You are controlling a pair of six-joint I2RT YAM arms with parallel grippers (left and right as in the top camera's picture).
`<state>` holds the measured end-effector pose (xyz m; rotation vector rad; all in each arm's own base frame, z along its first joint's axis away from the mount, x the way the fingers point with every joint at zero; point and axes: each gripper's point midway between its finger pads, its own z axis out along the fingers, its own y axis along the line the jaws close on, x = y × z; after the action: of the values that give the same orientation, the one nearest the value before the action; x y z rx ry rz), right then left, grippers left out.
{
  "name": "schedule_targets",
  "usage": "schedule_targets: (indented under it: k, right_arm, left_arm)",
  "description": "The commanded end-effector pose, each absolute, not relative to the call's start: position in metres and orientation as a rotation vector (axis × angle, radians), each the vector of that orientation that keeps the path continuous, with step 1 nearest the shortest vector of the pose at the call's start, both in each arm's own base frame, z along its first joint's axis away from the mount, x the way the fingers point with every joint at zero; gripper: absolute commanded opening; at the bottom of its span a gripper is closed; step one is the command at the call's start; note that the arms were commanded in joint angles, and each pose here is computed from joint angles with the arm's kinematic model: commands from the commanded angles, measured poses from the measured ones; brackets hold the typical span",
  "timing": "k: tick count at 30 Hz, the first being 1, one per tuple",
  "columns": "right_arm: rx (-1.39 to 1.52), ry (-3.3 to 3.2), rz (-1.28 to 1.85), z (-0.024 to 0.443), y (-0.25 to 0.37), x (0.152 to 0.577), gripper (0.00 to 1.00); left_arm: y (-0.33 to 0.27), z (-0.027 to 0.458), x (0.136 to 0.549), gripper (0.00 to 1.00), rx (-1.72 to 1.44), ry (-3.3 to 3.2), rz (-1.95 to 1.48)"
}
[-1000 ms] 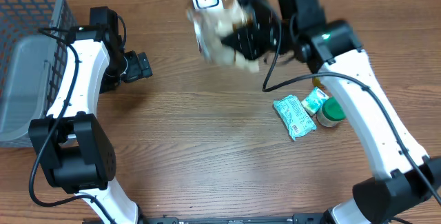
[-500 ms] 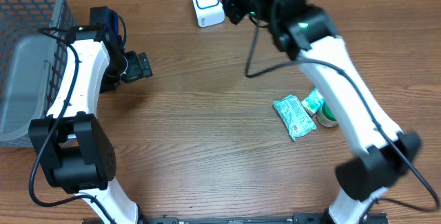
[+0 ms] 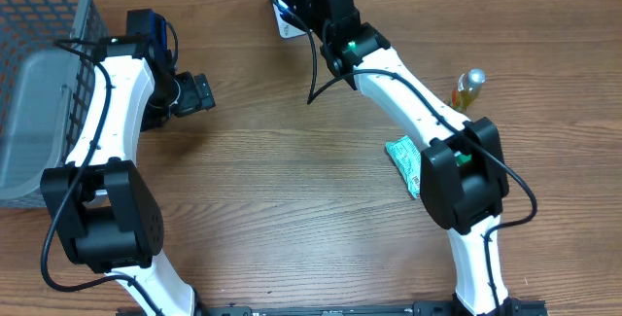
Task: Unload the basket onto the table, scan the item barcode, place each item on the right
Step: 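Lift the PanTree bag and carry it to the white scanner, then hold the PanTree bag in front of the white barcode scanner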
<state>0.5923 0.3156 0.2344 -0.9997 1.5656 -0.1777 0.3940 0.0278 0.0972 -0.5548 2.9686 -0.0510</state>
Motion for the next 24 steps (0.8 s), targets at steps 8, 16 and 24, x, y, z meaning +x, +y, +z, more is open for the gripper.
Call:
schedule_targets:
  k: [8, 16, 24]
  right_arm:
    - [-1.084, 1.552, -0.254, 0.197, 0.32, 0.602, 0.04]
    - [-1.133, 1.544, -0.192, 0.191, 0.33, 0.595, 0.04]
    - [-1.175, 1.595, -0.182, 0.175, 0.328, 0.59, 0.04]
  left_arm:
    - [0.032, 0.106, 0.399, 0.99, -0.559, 2.937, -0.04]
    - [0.032, 0.106, 0.399, 1.0, -0.559, 2.938, -0.04]
    - [0.032, 0.106, 0.399, 1.0, -0.559, 2.937, -0.04]
